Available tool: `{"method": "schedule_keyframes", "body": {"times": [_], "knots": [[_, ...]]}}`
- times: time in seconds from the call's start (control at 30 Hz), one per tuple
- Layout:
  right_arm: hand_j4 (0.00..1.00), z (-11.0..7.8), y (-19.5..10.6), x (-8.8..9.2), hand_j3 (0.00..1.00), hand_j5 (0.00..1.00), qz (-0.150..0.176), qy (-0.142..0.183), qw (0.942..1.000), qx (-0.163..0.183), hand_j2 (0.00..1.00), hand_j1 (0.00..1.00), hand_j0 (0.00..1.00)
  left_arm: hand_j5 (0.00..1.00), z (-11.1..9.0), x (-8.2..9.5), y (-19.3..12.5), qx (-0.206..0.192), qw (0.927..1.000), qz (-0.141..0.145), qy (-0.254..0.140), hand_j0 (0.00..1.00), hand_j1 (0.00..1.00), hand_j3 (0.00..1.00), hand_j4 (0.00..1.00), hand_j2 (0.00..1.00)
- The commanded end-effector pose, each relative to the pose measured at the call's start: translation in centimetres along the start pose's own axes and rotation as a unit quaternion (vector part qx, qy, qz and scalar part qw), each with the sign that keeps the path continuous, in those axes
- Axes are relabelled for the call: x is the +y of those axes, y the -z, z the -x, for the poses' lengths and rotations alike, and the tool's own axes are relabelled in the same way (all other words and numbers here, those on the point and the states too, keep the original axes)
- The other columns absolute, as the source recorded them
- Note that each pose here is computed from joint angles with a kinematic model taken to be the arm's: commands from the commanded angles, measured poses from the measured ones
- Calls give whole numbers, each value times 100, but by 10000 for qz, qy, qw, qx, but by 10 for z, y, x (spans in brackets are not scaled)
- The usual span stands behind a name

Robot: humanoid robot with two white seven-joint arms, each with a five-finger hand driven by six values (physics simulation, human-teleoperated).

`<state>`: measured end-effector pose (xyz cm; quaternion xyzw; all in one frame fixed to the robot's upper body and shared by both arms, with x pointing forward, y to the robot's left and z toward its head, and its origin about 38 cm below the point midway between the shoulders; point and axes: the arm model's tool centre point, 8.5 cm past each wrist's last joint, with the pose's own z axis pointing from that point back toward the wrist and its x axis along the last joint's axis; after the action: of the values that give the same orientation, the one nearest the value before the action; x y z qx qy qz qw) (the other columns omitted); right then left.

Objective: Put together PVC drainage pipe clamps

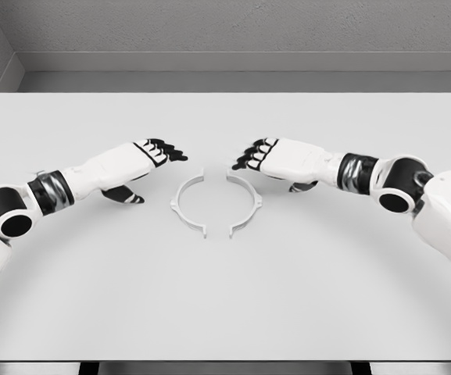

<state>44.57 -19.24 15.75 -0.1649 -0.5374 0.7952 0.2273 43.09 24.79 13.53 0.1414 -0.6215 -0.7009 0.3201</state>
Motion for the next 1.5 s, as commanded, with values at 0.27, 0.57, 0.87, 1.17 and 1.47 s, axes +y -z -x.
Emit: {"method": "schedule_keyframes", "body": {"times": [0.27, 0.57, 0.87, 1.17, 1.47], "knots": [[100, 35, -154, -25, 100, 100, 1248, -175, 9862, 1072, 100, 100, 100, 100, -4, -8, 17, -75, 9998, 28, -170, 100, 100, 100, 100, 100], [100, 34, -189, 29, 100, 100, 1405, 587, 9751, 1612, 100, 100, 100, 100, -9, -6, 25, -148, 9997, -17, -183, 100, 100, 100, 100, 100], [100, 28, -175, 36, 100, 100, 1632, 869, 9708, 1526, 100, 100, 100, 100, -16, -8, 34, -266, 9994, 30, -199, 100, 100, 100, 100, 100], [100, 25, -176, 46, 100, 100, 1534, 961, 9714, 1536, 100, 100, 100, 100, -17, -8, 35, -289, 9993, 26, -215, 100, 100, 100, 100, 100], [100, 23, -175, 45, 100, 100, 1547, 960, 9716, 1511, 100, 100, 100, 100, -13, -4, 29, -251, 9995, 34, -166, 100, 100, 100, 100, 100]]}}
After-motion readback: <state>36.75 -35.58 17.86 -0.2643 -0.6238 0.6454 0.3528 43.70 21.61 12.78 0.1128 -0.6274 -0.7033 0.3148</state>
